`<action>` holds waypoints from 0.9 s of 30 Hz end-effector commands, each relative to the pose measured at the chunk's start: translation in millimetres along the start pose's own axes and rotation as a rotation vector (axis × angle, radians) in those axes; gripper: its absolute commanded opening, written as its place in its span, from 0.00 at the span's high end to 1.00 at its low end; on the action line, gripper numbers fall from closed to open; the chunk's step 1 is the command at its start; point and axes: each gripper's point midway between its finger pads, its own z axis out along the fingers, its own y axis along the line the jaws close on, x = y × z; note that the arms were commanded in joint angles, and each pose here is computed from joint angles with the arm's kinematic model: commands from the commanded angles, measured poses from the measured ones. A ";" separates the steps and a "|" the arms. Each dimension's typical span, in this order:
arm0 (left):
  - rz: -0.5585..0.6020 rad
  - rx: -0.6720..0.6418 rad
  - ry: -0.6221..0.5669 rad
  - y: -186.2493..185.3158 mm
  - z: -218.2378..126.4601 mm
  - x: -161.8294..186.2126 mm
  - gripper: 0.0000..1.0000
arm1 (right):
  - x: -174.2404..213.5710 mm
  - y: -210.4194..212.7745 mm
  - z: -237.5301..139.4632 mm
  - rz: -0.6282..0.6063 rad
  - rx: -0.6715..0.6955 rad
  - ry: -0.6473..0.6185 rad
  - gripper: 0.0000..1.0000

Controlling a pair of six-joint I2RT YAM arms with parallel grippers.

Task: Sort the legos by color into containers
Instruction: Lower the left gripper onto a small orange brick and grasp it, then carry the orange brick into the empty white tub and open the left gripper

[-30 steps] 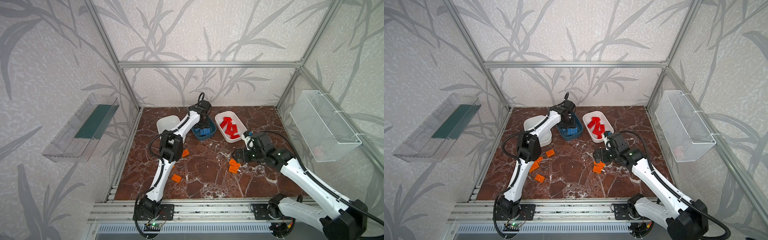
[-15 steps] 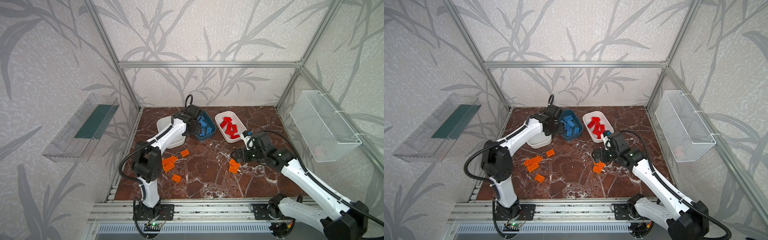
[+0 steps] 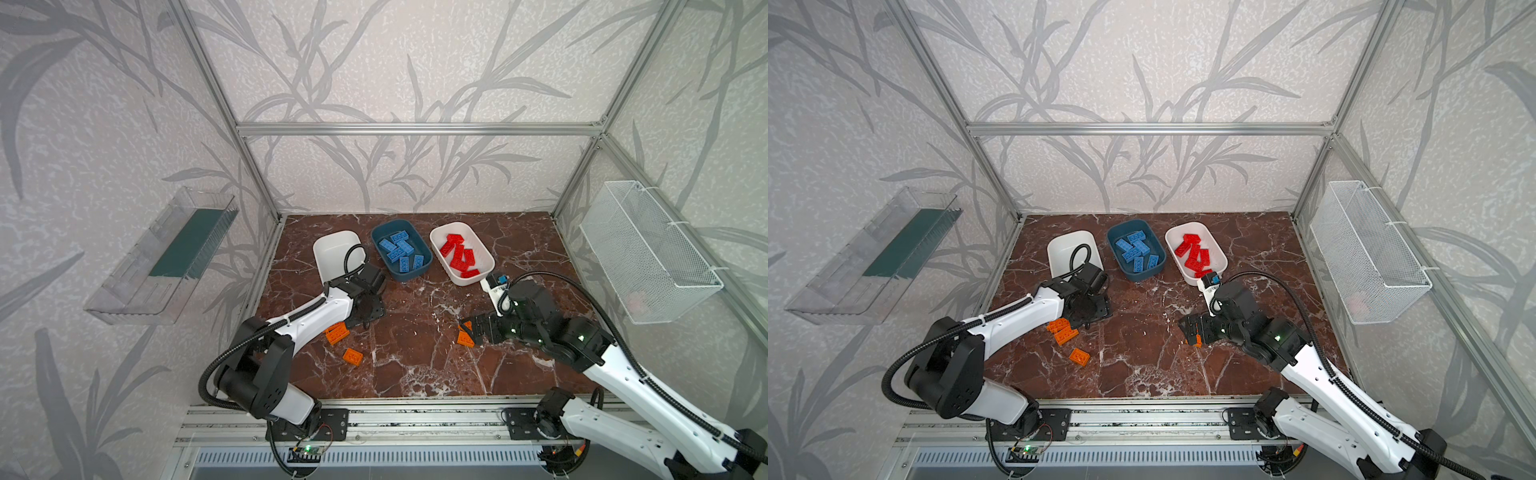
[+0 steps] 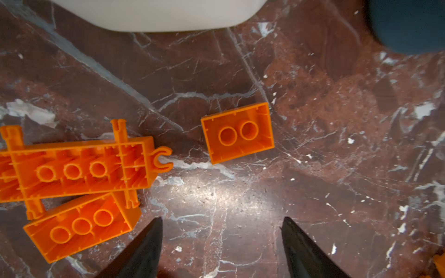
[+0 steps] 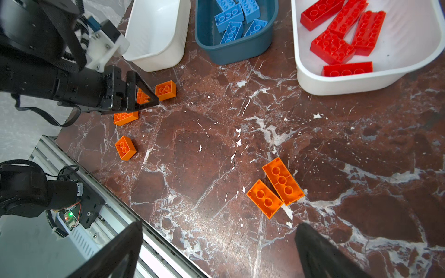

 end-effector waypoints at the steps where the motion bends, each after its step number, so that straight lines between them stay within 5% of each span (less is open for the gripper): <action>1: -0.052 0.030 -0.072 -8.3 -10.5 -15.9 0.22 | 8.7 -7.0 0.2 0.030 0.037 0.009 0.01; 17: -0.079 -0.080 -0.075 -12.3 26.6 -39.4 0.20 | 4.8 -5.0 4.3 -0.018 0.048 0.022 0.01; 27: -0.085 -0.126 -0.038 -9.8 55.1 -45.1 0.30 | 3.2 6.7 22.5 -0.041 -0.007 0.063 0.01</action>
